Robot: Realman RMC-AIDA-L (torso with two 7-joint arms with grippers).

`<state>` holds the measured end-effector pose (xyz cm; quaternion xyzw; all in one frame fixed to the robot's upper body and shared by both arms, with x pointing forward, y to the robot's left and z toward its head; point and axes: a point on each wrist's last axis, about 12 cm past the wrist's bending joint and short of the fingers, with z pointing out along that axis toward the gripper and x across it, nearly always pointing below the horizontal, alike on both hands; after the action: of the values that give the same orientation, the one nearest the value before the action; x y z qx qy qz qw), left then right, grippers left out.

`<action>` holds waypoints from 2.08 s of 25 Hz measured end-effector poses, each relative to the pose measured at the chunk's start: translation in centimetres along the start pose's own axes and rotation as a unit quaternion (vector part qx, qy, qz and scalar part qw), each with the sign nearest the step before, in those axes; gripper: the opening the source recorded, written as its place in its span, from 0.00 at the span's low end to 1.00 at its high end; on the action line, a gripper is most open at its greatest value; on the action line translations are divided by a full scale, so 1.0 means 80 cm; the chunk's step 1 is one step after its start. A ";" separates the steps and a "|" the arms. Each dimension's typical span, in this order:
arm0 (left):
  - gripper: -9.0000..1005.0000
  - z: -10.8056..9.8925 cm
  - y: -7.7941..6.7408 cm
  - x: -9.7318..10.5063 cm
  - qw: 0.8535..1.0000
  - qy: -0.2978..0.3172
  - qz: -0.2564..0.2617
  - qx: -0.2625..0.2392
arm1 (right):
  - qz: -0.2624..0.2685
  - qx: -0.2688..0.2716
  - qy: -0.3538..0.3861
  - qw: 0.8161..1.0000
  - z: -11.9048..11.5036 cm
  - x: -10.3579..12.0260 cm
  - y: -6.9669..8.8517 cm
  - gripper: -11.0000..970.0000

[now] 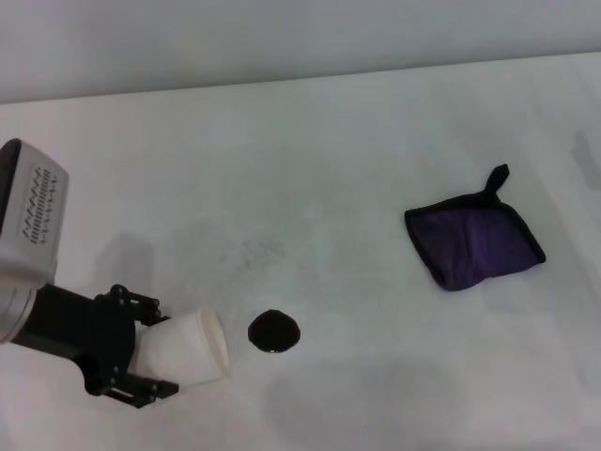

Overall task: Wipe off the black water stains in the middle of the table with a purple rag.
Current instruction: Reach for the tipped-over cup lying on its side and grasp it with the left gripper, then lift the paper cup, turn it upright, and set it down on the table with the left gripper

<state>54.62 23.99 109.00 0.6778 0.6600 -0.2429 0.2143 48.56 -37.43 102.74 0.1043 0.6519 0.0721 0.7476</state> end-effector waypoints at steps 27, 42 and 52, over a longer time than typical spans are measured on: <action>0.66 0.020 -0.007 0.054 0.891 -0.307 -0.126 -0.309 | -0.113 -0.056 0.028 0.992 0.008 -0.024 -0.027 0.89; 0.66 0.065 -0.051 0.092 0.853 -0.287 -0.128 -0.416 | -0.174 -0.049 0.020 0.983 0.012 -0.039 -0.041 0.89; 0.67 0.074 -0.053 0.107 0.858 -0.244 -0.157 -0.424 | -0.183 -0.047 0.030 0.981 0.018 -0.040 -0.043 0.89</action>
<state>50.22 27.31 99.24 0.3275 0.7236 -0.1279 0.5939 49.47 -41.62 105.12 -0.0546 0.6783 -0.0326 0.7321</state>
